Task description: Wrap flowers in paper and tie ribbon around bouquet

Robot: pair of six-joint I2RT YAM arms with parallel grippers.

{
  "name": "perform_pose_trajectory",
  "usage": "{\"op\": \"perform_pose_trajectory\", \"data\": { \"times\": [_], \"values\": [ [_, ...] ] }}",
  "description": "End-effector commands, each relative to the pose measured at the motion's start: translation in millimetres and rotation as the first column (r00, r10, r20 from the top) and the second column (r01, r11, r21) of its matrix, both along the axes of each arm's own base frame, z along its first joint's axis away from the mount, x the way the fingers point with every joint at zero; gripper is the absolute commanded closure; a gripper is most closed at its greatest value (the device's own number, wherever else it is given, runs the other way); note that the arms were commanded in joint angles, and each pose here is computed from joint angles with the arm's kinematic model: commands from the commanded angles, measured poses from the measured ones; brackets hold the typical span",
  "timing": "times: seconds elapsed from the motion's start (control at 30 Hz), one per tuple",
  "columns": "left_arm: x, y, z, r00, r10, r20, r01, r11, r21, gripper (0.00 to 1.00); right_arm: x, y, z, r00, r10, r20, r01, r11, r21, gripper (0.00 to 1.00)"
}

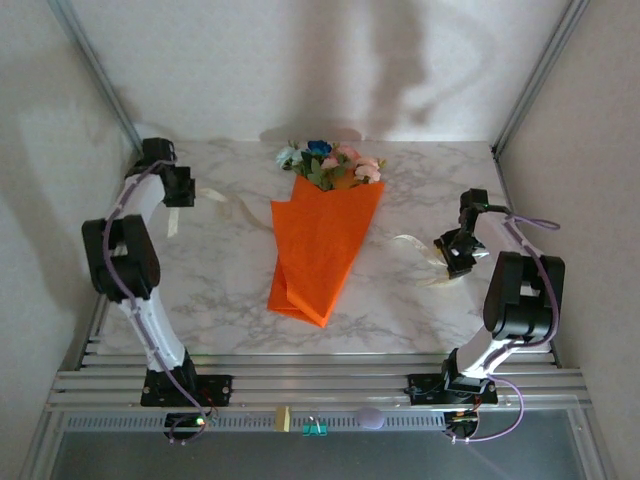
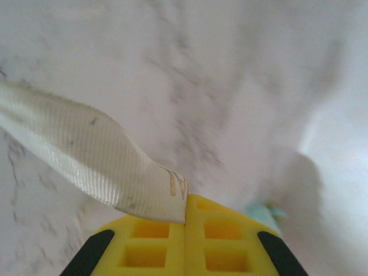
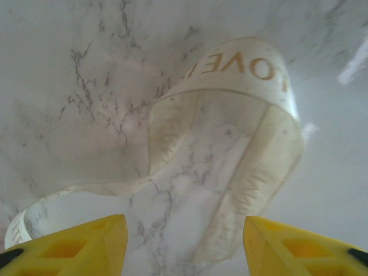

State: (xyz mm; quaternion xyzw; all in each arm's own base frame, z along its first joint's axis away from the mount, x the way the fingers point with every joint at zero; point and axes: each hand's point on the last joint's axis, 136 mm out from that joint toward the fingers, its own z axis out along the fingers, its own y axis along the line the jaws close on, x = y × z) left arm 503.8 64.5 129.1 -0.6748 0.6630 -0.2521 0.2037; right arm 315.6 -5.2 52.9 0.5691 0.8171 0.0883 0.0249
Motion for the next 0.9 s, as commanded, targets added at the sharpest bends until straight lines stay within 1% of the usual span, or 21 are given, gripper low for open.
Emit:
{"op": "perform_pose_trajectory", "data": {
  "times": [0.0, 0.07, 0.2, 0.27, 0.3, 0.33, 0.37, 0.4, 0.5, 0.6, 0.73, 0.87],
  "values": [
    [-3.3, -0.4, 61.8, 0.984, -0.028, 0.174, 0.020, 0.998, 0.053, 1.00, 16.9, 2.7, -5.5, 0.993, -0.119, 0.024, 0.117, 0.991, 0.065, 0.44],
    [-10.5, -3.8, 83.7, 0.969, -0.045, 0.243, 0.031, 0.998, 0.062, 1.00, 22.0, 4.2, -16.4, 0.985, -0.171, 0.008, 0.170, 0.981, 0.097, 0.43],
    [-21.2, -10.4, 111.8, 0.940, -0.067, 0.333, 0.051, 0.997, 0.058, 1.00, 35.6, 6.7, -33.0, 0.970, -0.243, -0.002, 0.241, 0.960, 0.142, 0.43],
    [-24.7, -14.1, 118.8, 0.933, -0.078, 0.352, 0.063, 0.997, 0.052, 1.00, 41.3, 9.2, -39.0, 0.967, -0.255, -0.012, 0.254, 0.954, 0.159, 0.50],
    [-26.6, -15.3, 119.5, 0.933, -0.081, 0.351, 0.069, 0.996, 0.049, 1.00, 41.7, 10.5, -41.8, 0.966, -0.257, -0.025, 0.258, 0.952, 0.165, 0.61],
    [-28.0, -16.4, 119.4, 0.934, -0.086, 0.347, 0.074, 0.996, 0.048, 1.00, 39.5, 11.2, -44.1, 0.965, -0.258, -0.043, 0.262, 0.951, 0.165, 0.77],
    [-29.2, -17.3, 118.5, 0.935, -0.089, 0.343, 0.078, 0.996, 0.046, 1.00, 37.5, 10.3, -43.6, 0.965, -0.258, -0.051, 0.263, 0.952, 0.157, 0.89],
    [-30.0, -17.7, 118.1, 0.935, -0.092, 0.342, 0.081, 0.996, 0.047, 1.00, 38.7, 6.5, -36.9, 0.967, -0.252, -0.031, 0.254, 0.957, 0.138, 1.00],
    [-32.2, -17.7, 120.8, 0.934, -0.088, 0.345, 0.077, 0.996, 0.046, 1.00, 44.6, -15.1, 8.4, 0.976, -0.197, 0.098, 0.198, 0.980, -0.003, 1.00],
    [-30.3, -16.9, 130.0, 0.928, -0.086, 0.363, 0.071, 0.996, 0.054, 1.00, 49.0, -26.8, 60.2, 0.968, -0.128, 0.214, 0.149, 0.985, -0.089, 1.00],
    [-27.1, -15.7, 137.0, 0.924, -0.091, 0.371, 0.070, 0.995, 0.069, 1.00, 41.8, -29.7, 110.7, 0.947, -0.068, 0.315, 0.117, 0.983, -0.140, 1.00],
    [-27.4, -16.8, 133.2, 0.926, -0.092, 0.366, 0.074, 0.995, 0.064, 1.00, 29.7, -33.4, 141.6, 0.924, -0.047, 0.380, 0.120, 0.978, -0.173, 1.00]
  ]
}}
